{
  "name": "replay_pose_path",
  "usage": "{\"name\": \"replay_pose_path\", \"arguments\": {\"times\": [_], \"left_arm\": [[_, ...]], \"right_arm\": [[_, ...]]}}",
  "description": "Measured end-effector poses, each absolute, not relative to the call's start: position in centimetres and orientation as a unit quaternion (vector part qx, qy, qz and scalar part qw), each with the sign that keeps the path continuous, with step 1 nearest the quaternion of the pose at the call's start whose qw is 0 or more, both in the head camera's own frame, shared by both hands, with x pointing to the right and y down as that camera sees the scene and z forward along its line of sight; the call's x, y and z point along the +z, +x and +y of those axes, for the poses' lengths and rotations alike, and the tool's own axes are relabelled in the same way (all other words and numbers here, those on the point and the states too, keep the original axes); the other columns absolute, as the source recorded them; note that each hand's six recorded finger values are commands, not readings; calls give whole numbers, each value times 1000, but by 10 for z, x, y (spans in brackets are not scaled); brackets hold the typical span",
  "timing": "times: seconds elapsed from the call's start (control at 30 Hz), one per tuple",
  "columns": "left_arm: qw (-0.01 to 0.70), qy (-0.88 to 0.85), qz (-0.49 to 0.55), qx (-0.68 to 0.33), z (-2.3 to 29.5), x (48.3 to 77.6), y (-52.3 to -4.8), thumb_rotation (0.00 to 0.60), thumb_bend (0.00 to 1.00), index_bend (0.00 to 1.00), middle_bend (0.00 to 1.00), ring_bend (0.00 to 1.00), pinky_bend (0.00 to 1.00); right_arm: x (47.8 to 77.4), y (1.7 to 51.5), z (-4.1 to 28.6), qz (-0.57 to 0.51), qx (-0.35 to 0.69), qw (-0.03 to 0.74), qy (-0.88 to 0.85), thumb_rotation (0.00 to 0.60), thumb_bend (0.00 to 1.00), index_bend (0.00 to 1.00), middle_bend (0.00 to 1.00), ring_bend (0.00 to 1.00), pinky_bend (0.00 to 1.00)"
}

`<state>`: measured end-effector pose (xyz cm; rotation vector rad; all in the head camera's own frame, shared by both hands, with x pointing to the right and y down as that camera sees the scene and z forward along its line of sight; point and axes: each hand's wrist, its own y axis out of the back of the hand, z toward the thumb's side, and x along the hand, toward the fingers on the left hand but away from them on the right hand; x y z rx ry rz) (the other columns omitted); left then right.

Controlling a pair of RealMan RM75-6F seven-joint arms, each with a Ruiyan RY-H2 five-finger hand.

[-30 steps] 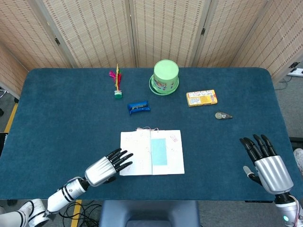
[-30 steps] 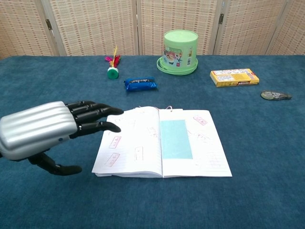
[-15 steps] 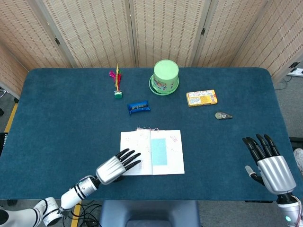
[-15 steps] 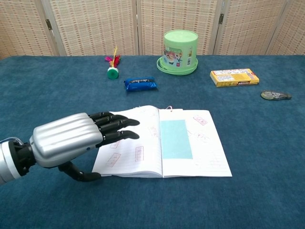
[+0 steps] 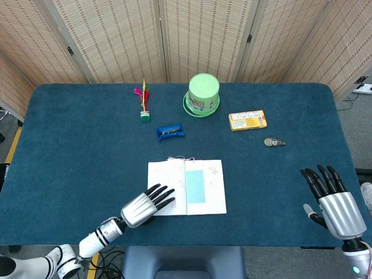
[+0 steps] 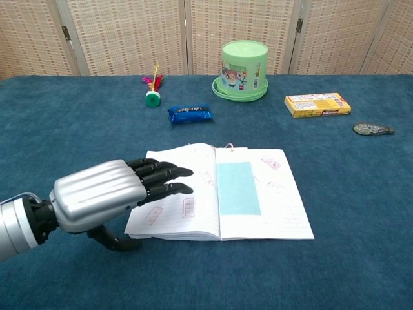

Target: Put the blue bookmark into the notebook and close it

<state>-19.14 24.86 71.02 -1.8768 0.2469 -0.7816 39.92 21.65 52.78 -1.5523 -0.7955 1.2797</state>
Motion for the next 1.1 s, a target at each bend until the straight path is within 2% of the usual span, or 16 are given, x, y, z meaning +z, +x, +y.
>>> {"name": "replay_pose_path", "arguments": {"times": [0.23, 0.47, 0.67, 0.9, 1.1], "left_arm": [[516, -776, 105, -348, 245, 720, -196, 600, 257, 114, 0, 0, 146], [511, -775, 119, -352, 240, 725, -196, 600, 257, 173, 1, 0, 146], [514, -774, 142, -342, 235, 726, -191, 600, 257, 264, 49, 4, 146], [514, -778, 174, -316, 226, 724, -186, 600, 260, 400, 141, 61, 149], [520, -781, 202, -281, 218, 716, -179, 600, 339, 461, 193, 93, 149]], "right_arm": [[528, 402, 216, -327, 523, 468, -633, 600, 195, 0, 129, 0, 0], [530, 403, 217, -327, 524, 466, -633, 600, 195, 0, 129, 0, 0], [528, 406, 216, -330, 526, 466, -631, 600, 195, 0, 129, 0, 0], [528, 407, 216, -332, 524, 466, -631, 600, 195, 0, 129, 0, 0], [527, 409, 216, -334, 524, 466, -630, 600, 195, 0, 129, 0, 0]]}}
